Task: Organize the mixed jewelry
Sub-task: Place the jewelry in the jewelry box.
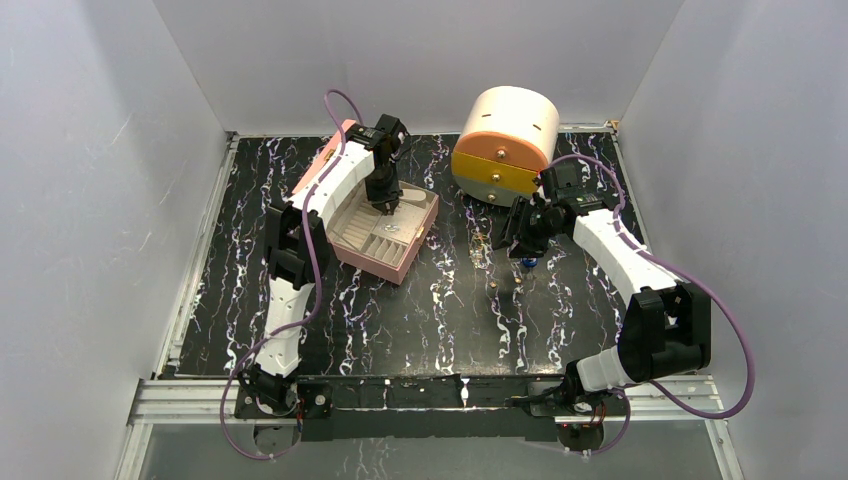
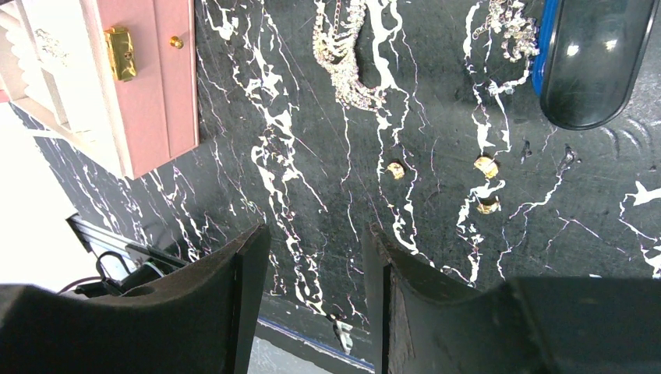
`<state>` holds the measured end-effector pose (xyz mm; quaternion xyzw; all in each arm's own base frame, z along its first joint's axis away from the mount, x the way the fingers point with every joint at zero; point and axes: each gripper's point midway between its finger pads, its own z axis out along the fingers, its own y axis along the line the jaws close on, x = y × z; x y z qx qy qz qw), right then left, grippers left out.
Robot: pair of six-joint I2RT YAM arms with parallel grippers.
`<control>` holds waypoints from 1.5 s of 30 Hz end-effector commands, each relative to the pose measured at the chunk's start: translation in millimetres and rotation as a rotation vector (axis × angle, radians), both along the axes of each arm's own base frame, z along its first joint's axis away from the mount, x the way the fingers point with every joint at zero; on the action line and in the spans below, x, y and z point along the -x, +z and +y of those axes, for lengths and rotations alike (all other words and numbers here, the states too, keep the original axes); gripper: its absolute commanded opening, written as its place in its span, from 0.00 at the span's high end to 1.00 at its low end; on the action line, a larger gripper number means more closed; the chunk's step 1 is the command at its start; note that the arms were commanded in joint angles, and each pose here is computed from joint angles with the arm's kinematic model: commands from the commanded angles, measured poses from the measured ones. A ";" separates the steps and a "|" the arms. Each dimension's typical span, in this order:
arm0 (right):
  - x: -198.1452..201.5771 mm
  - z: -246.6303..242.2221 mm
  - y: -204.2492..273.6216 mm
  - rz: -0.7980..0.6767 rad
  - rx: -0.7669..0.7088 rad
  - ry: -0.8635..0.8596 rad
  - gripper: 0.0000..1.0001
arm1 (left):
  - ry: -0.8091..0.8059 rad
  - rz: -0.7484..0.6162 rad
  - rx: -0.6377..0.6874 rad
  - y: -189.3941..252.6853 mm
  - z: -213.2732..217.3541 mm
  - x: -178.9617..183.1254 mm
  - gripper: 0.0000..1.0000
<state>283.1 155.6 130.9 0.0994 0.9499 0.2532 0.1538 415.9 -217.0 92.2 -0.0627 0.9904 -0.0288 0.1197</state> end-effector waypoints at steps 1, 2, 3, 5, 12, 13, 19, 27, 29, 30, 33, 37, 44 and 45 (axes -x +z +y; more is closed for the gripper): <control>-1.6 1.3 7.9 -0.055 -0.004 0.014 0.44 | 0.002 -0.012 -0.023 19.8 8.1 7.8 0.99; -1.5 1.5 8.1 -0.056 -0.006 0.015 0.44 | 0.001 -0.010 -0.027 21.8 9.8 10.3 0.99; -1.7 1.6 8.4 -0.057 -0.006 0.014 0.44 | 0.000 -0.004 -0.031 23.5 11.5 13.1 0.99; -1.2 2.2 8.3 -0.056 -0.007 0.016 0.44 | -0.001 0.006 -0.042 26.6 14.8 17.6 0.99; -0.8 3.4 7.9 -0.054 -0.013 0.019 0.44 | -0.002 0.014 -0.036 22.6 13.5 18.6 0.99; -1.2 3.2 8.6 -0.057 -0.013 0.019 0.44 | -0.002 0.013 -0.031 21.2 12.3 18.0 0.99; 0.0 2.7 8.2 -0.056 -0.011 0.020 0.44 | 0.008 -0.024 -0.007 22.0 6.0 7.2 0.99; 0.3 1.8 8.4 -0.058 -0.007 0.018 0.44 | -0.015 0.005 0.031 20.9 -4.3 13.9 0.99; 0.5 1.4 7.9 -0.056 -0.006 0.018 0.44 | -0.026 0.018 0.036 20.0 -6.4 17.8 0.99; 0.5 1.7 8.0 -0.057 -0.006 0.019 0.44 | -0.030 0.017 0.035 20.6 -7.1 18.8 0.99; 1.2 1.7 7.1 -0.054 -0.007 0.019 0.44 | -0.032 0.023 0.029 19.3 -5.8 20.7 0.99; 1.7 1.6 7.2 -0.054 -0.006 0.020 0.44 | -0.036 0.024 0.031 18.7 -6.7 21.4 0.99; 2.0 1.5 8.4 -0.058 -0.007 0.021 0.44 | -0.048 0.015 0.044 19.0 -10.7 20.0 0.97; 2.2 1.4 7.9 -0.057 -0.007 0.021 0.44 | -0.050 0.015 0.044 19.0 -10.7 19.8 0.96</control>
